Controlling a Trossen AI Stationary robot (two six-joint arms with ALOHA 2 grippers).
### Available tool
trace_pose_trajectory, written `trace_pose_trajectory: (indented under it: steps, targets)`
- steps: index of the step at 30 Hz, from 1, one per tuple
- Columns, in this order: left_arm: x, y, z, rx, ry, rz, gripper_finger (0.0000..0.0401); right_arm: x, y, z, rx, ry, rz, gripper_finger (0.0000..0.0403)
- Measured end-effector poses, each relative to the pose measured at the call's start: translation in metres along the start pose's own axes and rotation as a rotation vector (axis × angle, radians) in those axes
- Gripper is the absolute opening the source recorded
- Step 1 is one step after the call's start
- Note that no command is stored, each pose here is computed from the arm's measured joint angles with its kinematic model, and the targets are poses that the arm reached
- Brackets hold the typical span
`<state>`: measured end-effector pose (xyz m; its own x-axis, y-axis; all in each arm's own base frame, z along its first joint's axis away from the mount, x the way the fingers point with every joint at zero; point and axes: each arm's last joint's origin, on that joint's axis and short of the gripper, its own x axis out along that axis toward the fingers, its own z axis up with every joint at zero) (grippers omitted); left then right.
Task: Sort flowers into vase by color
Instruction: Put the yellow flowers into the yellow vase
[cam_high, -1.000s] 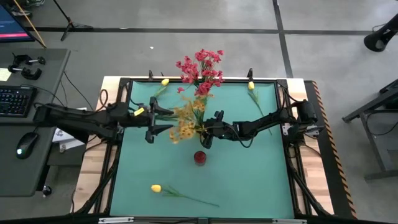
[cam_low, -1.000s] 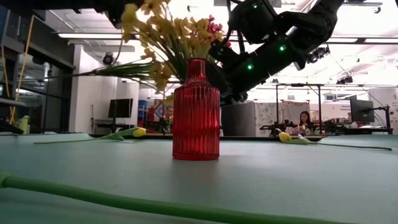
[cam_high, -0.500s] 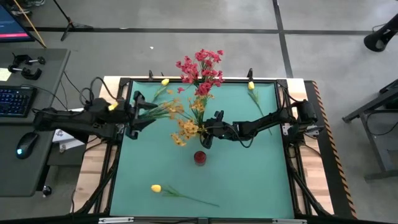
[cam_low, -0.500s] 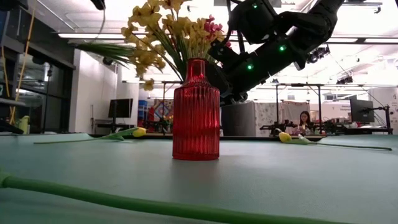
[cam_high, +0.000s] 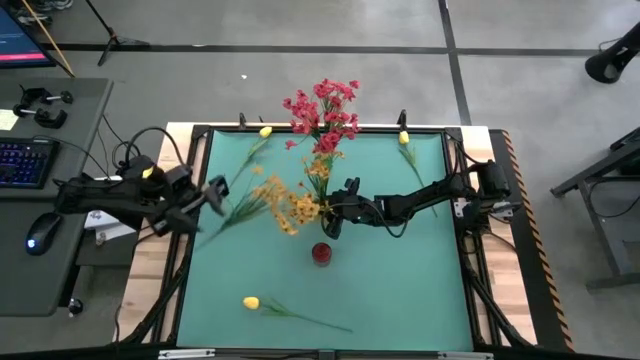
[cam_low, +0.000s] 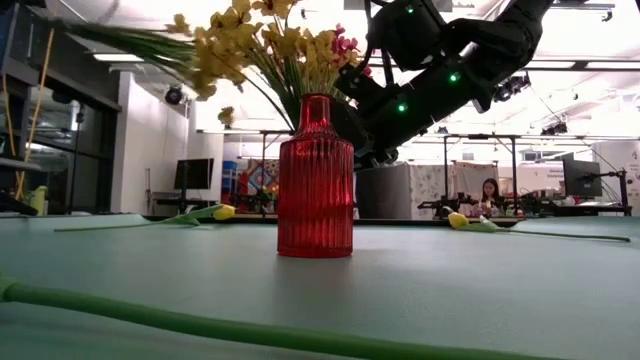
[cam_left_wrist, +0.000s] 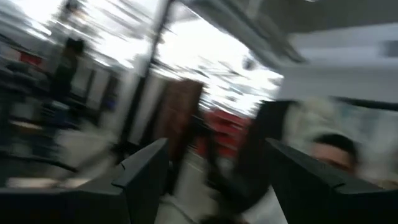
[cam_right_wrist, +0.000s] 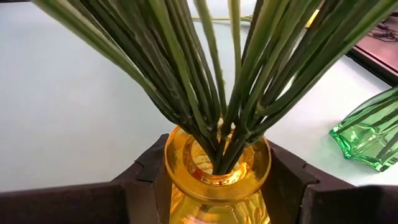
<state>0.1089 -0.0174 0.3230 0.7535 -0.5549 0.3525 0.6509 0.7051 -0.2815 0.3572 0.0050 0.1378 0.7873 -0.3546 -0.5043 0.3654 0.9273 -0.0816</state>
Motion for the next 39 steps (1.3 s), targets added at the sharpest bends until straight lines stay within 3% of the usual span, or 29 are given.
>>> trace_pose_trajectory:
  steps: [7, 12, 17, 27, 39]
  targets:
    - [0.007, -0.003, -0.01, -0.093, 0.162, -0.205, 0.0251, 0.0, 0.0, 0.0, 0.0, 0.0, 0.0, 0.0159]
    - [0.015, 0.002, -0.029, -0.211, 0.299, -0.194, 0.0251, 0.0, 0.0, 0.0, 0.0, 0.0, 0.0, 0.0163]
    - [0.024, 0.011, -0.051, -0.331, 0.438, -0.112, 0.025, 0.0, 0.0, 0.0, 0.0, 0.001, 0.004, 0.0161]
    - [0.022, 0.033, -0.092, -0.537, 0.699, 0.19, 0.025, 0.0, 0.001, 0.001, 0.006, -0.015, 0.011, 0.0188]
    - [-0.014, 0.054, -0.137, -0.639, 1.016, 1.03, 0.025, 0.0, 0.001, 0.002, 0.01, -0.028, 0.015, 0.0191]
